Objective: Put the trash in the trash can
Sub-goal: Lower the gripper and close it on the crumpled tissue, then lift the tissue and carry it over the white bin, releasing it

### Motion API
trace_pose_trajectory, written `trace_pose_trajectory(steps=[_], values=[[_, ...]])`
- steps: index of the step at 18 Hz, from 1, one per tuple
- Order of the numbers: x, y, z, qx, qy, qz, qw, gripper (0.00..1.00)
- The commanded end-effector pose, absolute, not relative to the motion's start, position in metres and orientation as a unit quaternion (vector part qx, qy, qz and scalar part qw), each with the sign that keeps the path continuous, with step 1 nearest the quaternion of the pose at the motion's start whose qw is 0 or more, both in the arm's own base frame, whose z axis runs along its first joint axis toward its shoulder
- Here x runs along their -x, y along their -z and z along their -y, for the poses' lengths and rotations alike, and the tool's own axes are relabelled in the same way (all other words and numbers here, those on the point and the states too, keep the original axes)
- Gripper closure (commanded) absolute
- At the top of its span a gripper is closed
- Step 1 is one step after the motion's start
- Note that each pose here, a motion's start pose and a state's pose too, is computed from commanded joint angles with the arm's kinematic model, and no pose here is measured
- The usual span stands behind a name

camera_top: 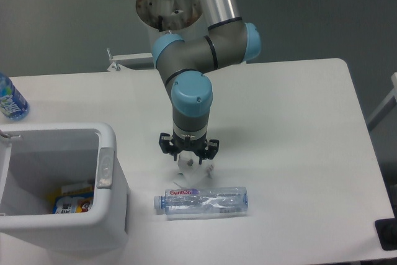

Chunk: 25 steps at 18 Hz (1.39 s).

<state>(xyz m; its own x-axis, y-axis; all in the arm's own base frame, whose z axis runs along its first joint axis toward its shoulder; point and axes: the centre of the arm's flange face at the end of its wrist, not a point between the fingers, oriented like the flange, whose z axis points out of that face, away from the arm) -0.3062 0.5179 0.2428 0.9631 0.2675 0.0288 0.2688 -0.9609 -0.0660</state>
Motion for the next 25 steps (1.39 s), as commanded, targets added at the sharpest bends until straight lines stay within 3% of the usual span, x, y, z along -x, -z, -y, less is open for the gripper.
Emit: trace_pose_trajectory(steps=[6,11,19,25], values=[[0.307,-0.252,-0.516,0.99,0.007,0.138,0.037,1.0],[0.32,-0.3,-0.5,0.984,0.011,0.154,0.089,1.0],[0.377,-0.437,-0.486,0.931,0.062,0.232,0.274,1.0],[0.422,-0.527,-0.477,0.878,0.048,0.325,0.347,1.0]])
